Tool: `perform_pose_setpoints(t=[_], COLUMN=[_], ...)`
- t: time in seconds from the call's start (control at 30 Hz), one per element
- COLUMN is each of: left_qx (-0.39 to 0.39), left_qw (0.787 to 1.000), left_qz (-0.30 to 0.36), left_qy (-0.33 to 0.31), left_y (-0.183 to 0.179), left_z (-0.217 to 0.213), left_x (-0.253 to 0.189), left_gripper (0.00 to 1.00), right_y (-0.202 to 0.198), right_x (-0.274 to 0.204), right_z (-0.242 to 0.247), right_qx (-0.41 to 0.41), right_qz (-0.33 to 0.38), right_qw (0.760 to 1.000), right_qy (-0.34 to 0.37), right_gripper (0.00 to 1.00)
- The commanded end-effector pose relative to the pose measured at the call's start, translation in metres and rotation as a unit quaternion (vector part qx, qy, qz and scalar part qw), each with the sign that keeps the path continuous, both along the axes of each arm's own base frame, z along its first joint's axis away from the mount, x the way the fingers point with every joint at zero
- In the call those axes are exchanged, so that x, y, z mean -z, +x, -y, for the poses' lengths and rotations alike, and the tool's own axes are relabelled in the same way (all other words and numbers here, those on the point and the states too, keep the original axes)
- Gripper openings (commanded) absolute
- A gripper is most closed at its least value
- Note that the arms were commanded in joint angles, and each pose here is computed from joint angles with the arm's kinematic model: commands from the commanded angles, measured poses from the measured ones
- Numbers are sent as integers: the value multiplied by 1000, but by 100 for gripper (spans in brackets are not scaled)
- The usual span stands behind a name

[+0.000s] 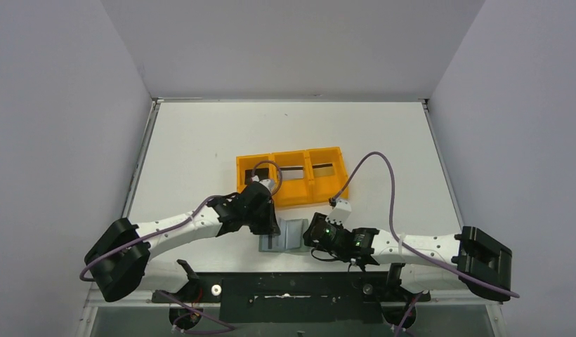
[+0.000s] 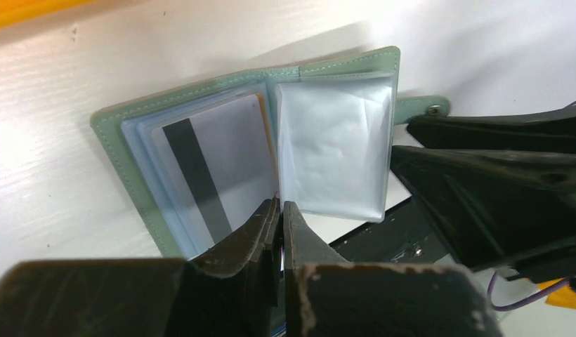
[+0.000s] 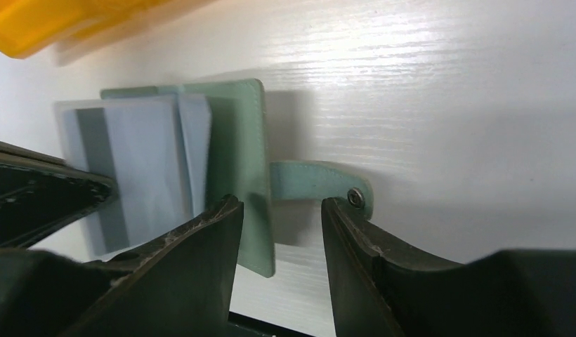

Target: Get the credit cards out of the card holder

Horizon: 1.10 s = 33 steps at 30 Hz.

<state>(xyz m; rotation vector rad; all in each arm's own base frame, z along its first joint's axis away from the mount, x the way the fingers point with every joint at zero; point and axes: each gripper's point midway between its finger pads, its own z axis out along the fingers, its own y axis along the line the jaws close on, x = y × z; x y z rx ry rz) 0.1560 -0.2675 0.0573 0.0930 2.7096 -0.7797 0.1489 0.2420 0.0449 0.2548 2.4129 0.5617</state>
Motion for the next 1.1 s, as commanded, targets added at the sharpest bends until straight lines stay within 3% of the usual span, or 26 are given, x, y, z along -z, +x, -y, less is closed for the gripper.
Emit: perform_pose_setpoints(t=[0.0, 0.3, 0.6, 0.87, 1.07], left_qx=[16, 59, 101, 68, 34], left_qw=[1000, 997, 993, 995, 996], left_qz=[26, 12, 8, 52, 63], left_qy=[-7, -43, -64, -48, -48], left_y=[14, 6, -8, 3, 18], left_z=[15, 60, 95, 74, 51], left_x=[-21, -22, -23, -40, -46], left_gripper=[5, 25, 33, 42, 44], right_y=[9, 7, 8, 10, 14], right_x=[-11, -8, -7, -30, -53], right_z=[-14, -21, 27, 33, 24], right_qx=[12, 15, 121, 128, 107], right_qz=[6, 5, -7, 22, 41], right_qw=[1000, 996, 991, 983, 984], right_qy=[21, 82, 62, 129, 135], right_gripper=[45, 44, 45, 46, 46])
